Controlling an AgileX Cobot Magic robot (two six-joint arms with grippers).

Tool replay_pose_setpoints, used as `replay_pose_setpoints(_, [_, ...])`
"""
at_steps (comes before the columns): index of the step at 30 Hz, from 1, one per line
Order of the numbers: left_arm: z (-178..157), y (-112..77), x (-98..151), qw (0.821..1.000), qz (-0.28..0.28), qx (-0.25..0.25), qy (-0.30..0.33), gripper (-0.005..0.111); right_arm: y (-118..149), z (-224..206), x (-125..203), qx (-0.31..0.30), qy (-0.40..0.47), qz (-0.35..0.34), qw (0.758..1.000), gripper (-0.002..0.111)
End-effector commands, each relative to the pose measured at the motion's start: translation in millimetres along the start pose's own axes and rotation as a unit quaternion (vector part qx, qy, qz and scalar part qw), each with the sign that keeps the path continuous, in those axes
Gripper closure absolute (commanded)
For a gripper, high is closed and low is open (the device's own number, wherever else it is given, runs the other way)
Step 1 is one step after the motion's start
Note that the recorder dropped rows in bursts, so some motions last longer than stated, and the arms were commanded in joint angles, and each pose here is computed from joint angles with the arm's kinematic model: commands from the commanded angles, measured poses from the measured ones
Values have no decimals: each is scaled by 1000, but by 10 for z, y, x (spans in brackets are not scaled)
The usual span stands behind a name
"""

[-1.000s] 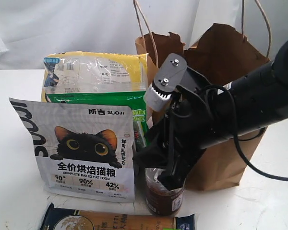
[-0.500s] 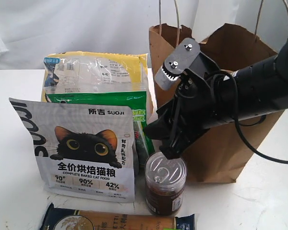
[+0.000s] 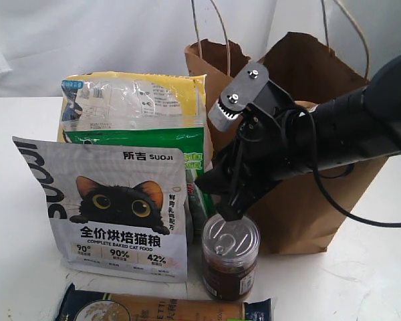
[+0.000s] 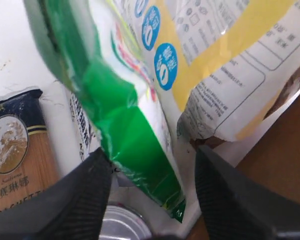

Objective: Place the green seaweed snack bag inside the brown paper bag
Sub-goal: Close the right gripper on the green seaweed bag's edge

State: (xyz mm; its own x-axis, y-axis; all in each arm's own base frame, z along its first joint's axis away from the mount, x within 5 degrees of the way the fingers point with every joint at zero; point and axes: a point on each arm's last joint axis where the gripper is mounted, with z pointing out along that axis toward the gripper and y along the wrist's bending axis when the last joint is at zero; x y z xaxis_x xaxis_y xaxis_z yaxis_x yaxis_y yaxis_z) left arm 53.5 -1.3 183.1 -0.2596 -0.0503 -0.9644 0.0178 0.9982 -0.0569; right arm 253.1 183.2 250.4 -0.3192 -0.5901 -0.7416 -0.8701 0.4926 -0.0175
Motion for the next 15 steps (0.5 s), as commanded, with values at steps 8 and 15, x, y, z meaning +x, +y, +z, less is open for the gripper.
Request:
replay_pose_setpoints(8, [2,-2,6,1000,1,3,-4,107,-15,2,-60,0,-39,-12,999,66])
replay_pose_setpoints(15, [2,-2,6,1000,1,3,-4,107,-51,173,-14,-1,-38,13,999,72])
